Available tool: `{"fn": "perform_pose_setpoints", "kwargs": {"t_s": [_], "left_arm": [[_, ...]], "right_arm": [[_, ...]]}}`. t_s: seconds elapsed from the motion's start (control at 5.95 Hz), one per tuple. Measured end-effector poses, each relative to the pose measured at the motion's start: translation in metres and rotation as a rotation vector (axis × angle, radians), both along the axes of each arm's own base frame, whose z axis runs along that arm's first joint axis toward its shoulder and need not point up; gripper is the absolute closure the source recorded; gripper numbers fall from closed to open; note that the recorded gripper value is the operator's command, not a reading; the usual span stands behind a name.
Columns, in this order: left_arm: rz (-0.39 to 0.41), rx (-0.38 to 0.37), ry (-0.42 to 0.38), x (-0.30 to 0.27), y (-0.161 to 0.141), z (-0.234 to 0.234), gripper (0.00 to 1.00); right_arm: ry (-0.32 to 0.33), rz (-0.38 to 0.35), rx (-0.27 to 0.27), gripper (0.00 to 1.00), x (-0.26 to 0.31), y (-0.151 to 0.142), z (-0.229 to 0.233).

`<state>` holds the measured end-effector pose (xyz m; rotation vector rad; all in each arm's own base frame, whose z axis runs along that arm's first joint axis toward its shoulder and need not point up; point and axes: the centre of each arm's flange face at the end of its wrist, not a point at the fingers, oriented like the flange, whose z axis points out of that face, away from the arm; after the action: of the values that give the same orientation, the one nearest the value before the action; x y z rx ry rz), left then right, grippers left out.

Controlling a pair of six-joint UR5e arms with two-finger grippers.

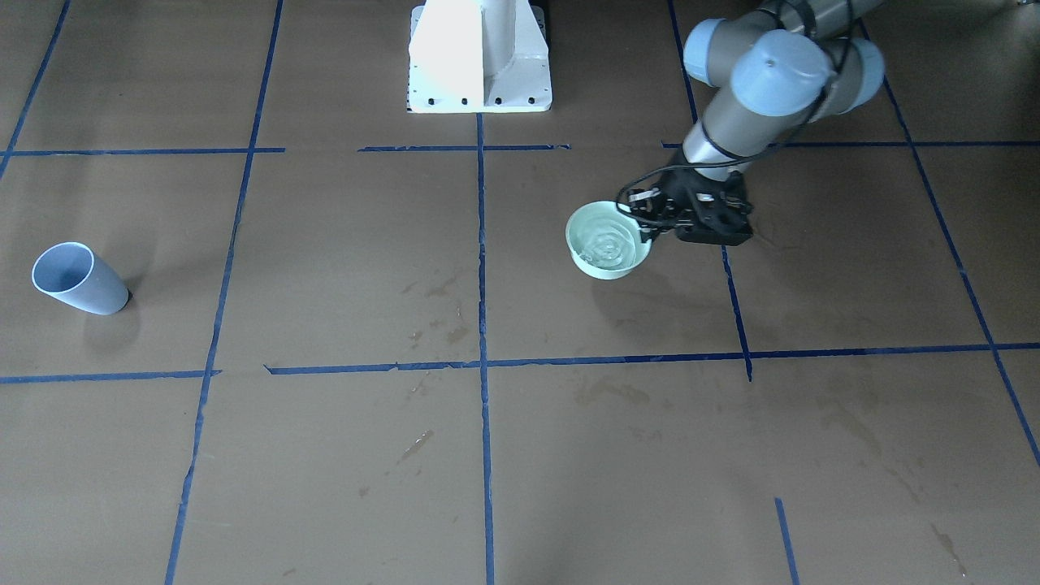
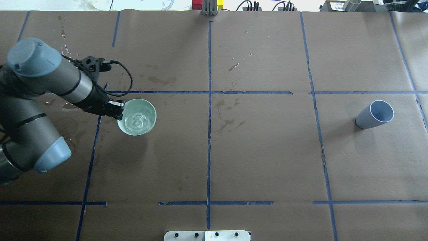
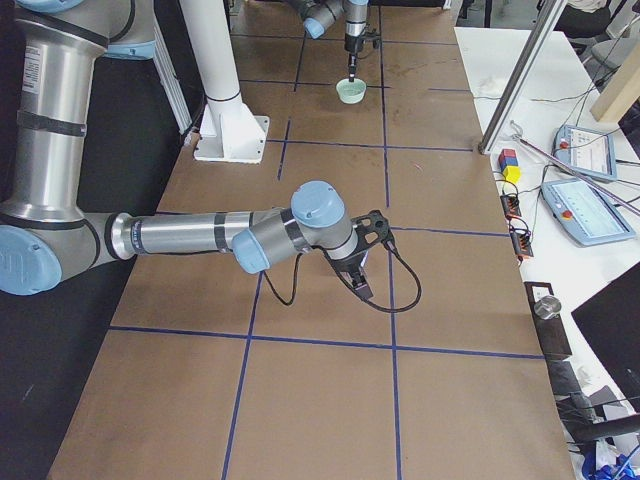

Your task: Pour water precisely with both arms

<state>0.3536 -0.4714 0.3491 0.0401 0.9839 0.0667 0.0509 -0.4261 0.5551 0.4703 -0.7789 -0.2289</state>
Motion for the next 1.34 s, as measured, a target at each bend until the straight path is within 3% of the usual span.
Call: {"fn": "perform_pose_setpoints", "kwargs": {"t_s": [0.67, 1.01, 1.34], "left_arm": [[0.132, 0.088, -0.043, -0.109, -0.022, 0.117, 1.00], [0.177, 0.069, -0.031, -0.156, -0.034, 0.181, 1.00], [0.190, 0.032, -0.037, -0.165, -0.036, 0.225, 1.00]], "right_arm": [[0.007, -0.019, 0.022, 0.00, 0.000, 0.001, 0.000], [0.009, -0.024, 0.023, 0.00, 0.000, 0.002, 0.002], [0.003, -0.027, 0.021, 0.00, -0.001, 0.003, 0.002]]}}
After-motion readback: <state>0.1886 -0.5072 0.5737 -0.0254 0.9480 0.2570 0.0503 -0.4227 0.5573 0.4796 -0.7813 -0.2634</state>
